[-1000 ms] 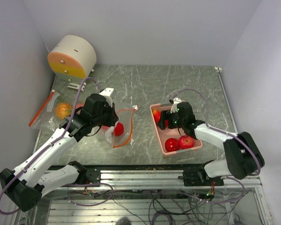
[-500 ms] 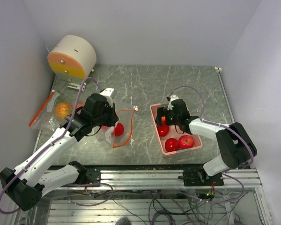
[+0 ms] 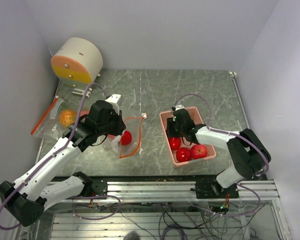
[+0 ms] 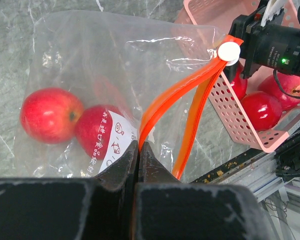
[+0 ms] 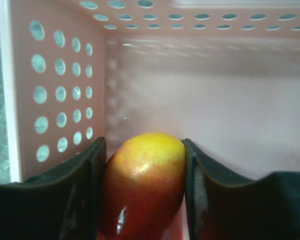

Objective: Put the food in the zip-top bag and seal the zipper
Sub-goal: Pick up the fake fruit from the bin.

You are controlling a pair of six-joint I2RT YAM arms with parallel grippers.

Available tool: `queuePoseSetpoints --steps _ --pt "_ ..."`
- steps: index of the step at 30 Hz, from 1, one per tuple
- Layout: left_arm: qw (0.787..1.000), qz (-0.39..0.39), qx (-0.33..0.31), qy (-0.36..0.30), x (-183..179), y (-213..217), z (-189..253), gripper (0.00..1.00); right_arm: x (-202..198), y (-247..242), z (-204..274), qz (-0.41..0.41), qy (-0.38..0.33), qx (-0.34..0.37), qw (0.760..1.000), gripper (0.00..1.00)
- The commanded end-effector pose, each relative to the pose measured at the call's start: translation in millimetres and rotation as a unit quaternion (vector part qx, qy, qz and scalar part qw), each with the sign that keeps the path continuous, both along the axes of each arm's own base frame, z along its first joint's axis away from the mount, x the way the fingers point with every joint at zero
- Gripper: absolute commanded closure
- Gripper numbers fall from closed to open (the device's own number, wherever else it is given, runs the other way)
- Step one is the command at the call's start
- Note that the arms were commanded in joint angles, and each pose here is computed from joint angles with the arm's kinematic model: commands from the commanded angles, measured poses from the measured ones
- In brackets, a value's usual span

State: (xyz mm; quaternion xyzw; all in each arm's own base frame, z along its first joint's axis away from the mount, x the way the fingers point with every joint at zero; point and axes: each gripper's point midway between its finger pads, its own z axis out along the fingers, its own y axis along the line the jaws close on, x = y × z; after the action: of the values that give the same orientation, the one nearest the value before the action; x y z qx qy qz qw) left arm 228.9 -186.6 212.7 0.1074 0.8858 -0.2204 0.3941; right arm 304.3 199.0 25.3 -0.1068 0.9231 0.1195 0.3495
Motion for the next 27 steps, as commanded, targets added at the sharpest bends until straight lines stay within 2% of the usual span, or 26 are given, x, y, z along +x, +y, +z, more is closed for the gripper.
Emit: queuePoseSetpoints --steps 1,7,11,15,18,20,24,27 --pt "1.0 0.004 -0.003 -0.012 -0.5 1.8 7.5 0.93 2.5 -17.5 14.1 -0.045 -0.014 -0.039 0.998 0.78" --pt "1.0 0.001 -0.007 -0.009 -0.1 -0.9 6.3 0.93 5.0 -13.6 102.5 -0.049 -0.113 0.026 0.992 0.83" --pt "1.0 0.0 -0.009 -0.011 0.2 -1.8 7.3 0.93 -11.7 16.7 161.8 0.028 -0.169 0.11 0.979 0.84" --pt "1.0 0.001 -0.011 -0.009 0.3 -2.3 8.7 0.93 -58.7 82.6 212.5 0.166 -0.197 0.241 0.936 0.85" --pt "1.0 -0.001 -0.016 -0.01 1.0 -4.9 12.4 0.93 -104.8 128.4 241.4 0.265 -0.21 0.341 0.877 0.85" --pt "1.0 -0.003 -0.02 -0.009 1.4 -6.5 14.3 0.93 -122.4 147.1 248.3 0.293 -0.214 0.386 0.848 0.85" --pt "1.0 -0.009 -0.028 -0.006 1.4 -11.0 16.7 0.93 -128.0 171.8 252.6 0.297 -0.202 0.442 0.822 0.87" --pt "0.999 -0.006 -0.033 -0.008 1.6 -11.5 18.4 0.93 -122.0 187.8 249.8 0.271 -0.193 0.469 0.818 0.88"
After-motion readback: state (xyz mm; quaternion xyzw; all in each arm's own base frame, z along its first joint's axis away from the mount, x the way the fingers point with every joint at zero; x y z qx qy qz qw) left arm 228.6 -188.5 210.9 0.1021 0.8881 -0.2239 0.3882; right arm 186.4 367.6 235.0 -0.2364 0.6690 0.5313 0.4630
